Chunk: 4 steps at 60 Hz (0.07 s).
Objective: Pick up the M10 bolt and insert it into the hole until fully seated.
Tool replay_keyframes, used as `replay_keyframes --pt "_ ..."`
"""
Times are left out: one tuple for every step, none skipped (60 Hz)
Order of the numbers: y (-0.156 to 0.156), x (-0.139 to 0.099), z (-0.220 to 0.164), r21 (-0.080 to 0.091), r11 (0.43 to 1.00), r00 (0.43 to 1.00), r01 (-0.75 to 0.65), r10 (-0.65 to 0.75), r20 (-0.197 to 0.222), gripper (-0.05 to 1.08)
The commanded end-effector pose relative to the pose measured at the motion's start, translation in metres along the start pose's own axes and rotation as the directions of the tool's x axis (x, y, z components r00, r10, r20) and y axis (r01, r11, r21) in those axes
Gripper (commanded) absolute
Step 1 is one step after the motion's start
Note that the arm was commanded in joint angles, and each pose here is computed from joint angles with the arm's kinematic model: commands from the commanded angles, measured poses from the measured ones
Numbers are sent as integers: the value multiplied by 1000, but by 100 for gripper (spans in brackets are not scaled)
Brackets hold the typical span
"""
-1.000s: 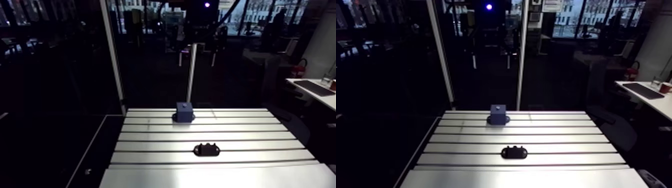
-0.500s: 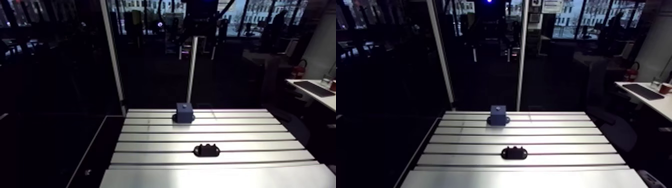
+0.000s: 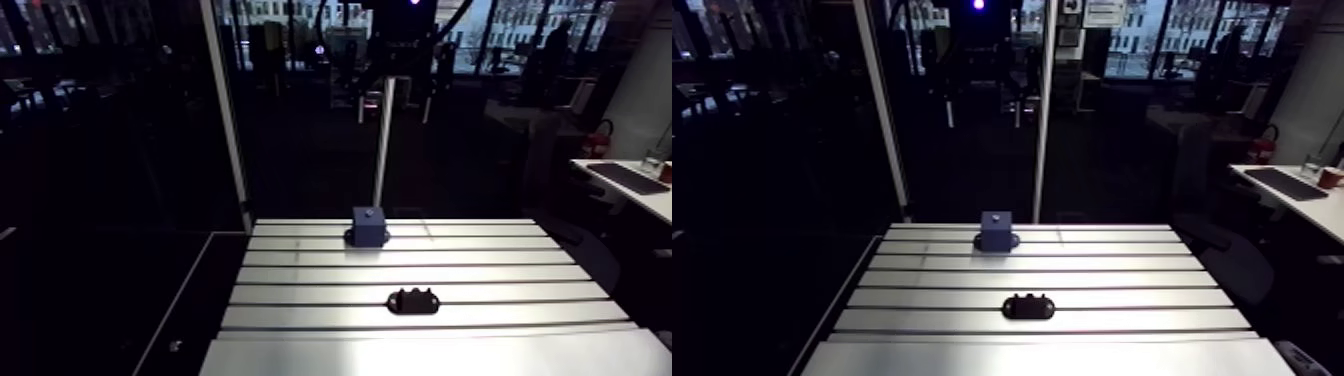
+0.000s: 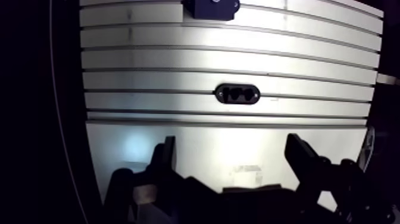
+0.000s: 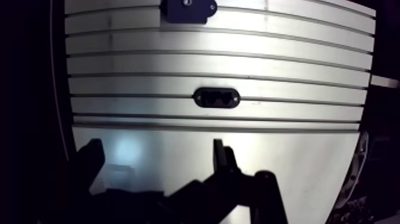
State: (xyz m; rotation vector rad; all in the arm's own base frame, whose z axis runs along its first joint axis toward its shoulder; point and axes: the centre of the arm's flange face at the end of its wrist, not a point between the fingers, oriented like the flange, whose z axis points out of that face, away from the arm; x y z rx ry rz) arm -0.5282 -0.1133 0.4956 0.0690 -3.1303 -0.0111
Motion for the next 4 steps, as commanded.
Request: replay_keyframes --pt "0 0 -1 -2 1000 1000 1 -1 -2 0" --pt "0 0 -1 -2 1000 1000 1 -1 -2 0" --pt "0 0 -1 -2 1000 1000 1 -1 -2 0" --pt "0 0 -1 -2 1000 1000 1 -1 -2 0"
